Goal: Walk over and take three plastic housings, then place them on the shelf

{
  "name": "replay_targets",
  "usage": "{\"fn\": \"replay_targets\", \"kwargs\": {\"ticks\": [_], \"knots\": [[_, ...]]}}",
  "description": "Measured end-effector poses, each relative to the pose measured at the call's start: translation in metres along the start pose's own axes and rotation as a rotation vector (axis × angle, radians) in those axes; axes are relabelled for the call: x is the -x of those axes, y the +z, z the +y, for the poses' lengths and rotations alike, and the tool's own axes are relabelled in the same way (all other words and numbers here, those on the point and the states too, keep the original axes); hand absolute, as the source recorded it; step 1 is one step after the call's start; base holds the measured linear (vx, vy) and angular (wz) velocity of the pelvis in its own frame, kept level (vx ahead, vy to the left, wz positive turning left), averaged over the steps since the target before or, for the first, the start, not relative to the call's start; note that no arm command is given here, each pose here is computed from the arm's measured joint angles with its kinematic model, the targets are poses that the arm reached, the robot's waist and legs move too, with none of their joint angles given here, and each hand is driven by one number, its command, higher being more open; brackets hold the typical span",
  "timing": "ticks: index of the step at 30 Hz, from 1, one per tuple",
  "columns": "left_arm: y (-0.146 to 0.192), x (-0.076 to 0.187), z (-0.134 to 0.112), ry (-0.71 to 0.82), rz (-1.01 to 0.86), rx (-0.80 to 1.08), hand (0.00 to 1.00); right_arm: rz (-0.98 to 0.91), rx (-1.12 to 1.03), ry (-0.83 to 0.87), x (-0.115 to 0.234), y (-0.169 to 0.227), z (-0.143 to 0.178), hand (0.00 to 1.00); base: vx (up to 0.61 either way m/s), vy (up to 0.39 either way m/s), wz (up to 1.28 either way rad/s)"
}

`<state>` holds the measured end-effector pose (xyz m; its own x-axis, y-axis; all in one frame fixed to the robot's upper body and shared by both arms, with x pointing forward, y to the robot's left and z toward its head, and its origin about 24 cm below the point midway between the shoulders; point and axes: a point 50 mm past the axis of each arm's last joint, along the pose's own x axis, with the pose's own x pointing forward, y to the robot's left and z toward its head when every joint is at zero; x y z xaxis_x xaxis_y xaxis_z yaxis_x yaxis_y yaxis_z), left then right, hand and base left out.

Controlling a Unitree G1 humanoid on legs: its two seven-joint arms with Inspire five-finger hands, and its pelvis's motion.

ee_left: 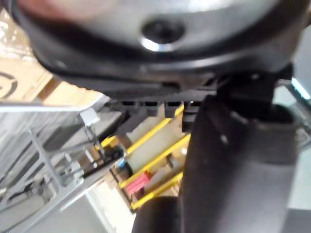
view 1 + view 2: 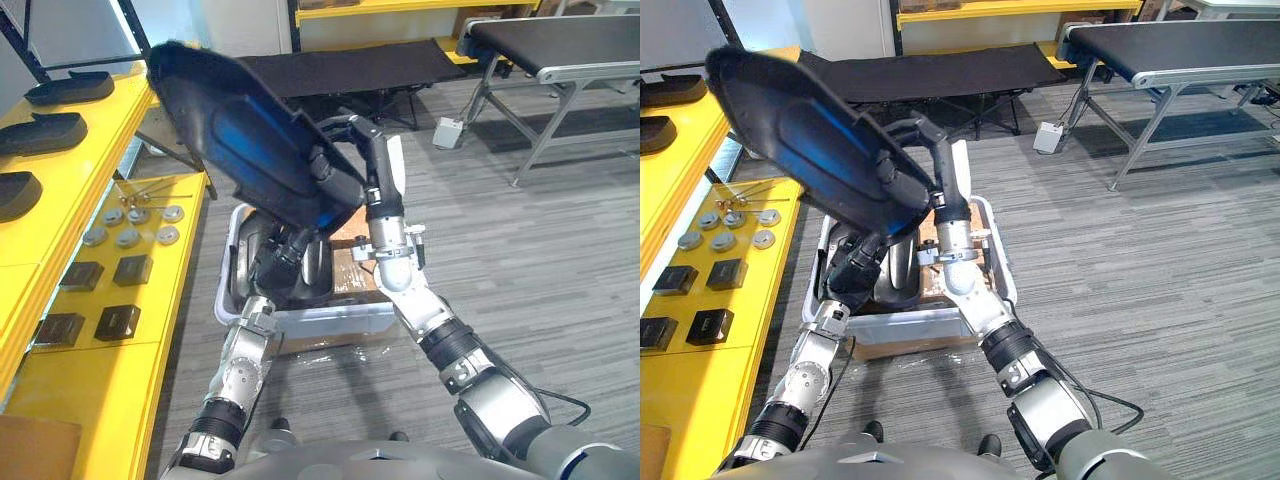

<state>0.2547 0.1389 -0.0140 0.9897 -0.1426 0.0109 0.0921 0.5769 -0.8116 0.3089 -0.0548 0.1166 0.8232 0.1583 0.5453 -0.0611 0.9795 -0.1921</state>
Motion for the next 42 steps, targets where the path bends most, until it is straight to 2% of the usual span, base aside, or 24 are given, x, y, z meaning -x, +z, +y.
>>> {"fn": "replay_targets", "kwargs": {"ticks": [3,6,9,15,18,23,29,30,40,42], "knots": [[0.002,0.002,0.006,0.107,-0.033,-0.006,1.0,0.061,0.018,0.013,0.006,-0.008,0.004,0.0,-0.01,0.003,0.06],[0.006,0.002,0.007,0.137,-0.063,-0.004,1.0,0.111,0.026,0.018,0.014,-0.016,0.005,0.0,0.0,0.0,0.0],[0.01,0.001,0.002,0.123,-0.087,0.018,1.0,0.154,0.015,0.008,0.023,-0.021,0.005,0.0,0.0,0.0,0.0],[0.031,-0.002,-0.008,0.039,-0.243,0.204,1.0,0.194,0.018,0.015,0.035,-0.028,0.006,0.0,0.0,0.0,-0.02],[0.036,-0.002,-0.011,0.018,-0.285,0.239,1.0,0.194,0.017,0.024,0.035,-0.028,0.007,0.0,0.0,0.0,0.0],[0.04,-0.001,-0.01,0.021,-0.299,0.231,1.0,0.194,0.015,0.047,0.036,-0.028,0.009,0.0,0.0,0.0,0.0],[0.035,-0.003,-0.011,0.055,-0.198,0.033,1.0,0.223,-0.012,0.036,0.04,-0.031,0.008,0.0,0.0,0.0,0.0],[0.034,-0.003,-0.011,0.053,-0.185,0.014,0.0,0.228,-0.017,0.032,0.04,-0.031,0.007,0.0,0.0,0.0,0.0],[-0.006,-0.001,-0.017,-0.005,0.094,-0.213,0.0,0.242,-0.034,0.055,0.043,-0.033,0.009,0.0,0.0,0.0,0.0],[-0.009,0.0,-0.013,0.04,0.101,-0.206,0.0,0.238,-0.038,0.094,0.045,-0.031,0.016,0.0,0.0,0.0,0.0]]}}
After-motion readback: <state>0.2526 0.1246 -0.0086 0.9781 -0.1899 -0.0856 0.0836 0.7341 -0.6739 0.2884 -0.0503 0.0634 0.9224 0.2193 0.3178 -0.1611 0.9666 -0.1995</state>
